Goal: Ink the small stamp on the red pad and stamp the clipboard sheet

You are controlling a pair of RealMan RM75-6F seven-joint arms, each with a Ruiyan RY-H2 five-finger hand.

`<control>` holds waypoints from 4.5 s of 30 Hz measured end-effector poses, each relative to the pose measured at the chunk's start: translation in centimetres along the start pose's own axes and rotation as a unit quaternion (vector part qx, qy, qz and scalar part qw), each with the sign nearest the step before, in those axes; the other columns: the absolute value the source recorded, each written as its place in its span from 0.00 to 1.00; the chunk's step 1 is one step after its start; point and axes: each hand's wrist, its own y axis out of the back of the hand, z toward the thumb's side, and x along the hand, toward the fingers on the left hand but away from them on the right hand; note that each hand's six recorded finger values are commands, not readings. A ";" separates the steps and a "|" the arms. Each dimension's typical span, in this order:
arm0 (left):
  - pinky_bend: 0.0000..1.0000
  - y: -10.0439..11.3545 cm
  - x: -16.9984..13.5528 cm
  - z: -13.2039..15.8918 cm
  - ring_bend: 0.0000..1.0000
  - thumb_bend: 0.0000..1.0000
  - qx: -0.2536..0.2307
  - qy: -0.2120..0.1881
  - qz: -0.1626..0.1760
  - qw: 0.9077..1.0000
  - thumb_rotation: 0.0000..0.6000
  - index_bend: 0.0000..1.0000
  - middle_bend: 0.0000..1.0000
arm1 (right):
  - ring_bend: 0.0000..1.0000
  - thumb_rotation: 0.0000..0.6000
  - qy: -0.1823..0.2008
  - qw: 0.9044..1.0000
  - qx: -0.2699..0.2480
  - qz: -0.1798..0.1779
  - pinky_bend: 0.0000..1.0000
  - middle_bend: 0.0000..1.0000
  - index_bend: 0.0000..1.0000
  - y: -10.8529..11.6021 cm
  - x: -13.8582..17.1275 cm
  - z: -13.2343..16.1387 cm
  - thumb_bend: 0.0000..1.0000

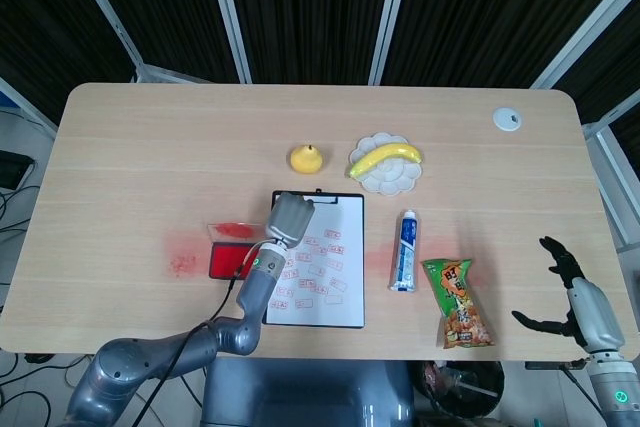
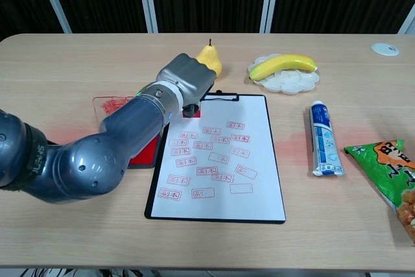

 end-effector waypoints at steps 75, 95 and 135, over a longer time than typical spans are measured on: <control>1.00 8.4 -9.6 -15.3 0.94 0.58 -0.057 0.024 0.097 0.993 1.00 0.79 0.86 | 0.00 1.00 0.002 1.000 0.007 -0.008 0.22 0.00 0.09 0.1 0.0 0.2 0.14; 1.00 -4.9 -15.9 -18.4 0.93 0.54 -0.021 -0.064 0.027 0.997 1.00 0.75 0.82 | 0.00 1.00 -0.001 1.000 0.021 -0.015 0.22 0.00 0.09 0.0 -0.1 0.2 0.14; 1.00 -12.2 -16.4 -17.6 0.92 0.44 -0.052 -0.025 -0.004 0.998 1.00 0.59 0.67 | 0.00 1.00 -0.001 1.000 0.021 -0.018 0.22 0.00 0.09 -0.1 -0.2 0.6 0.14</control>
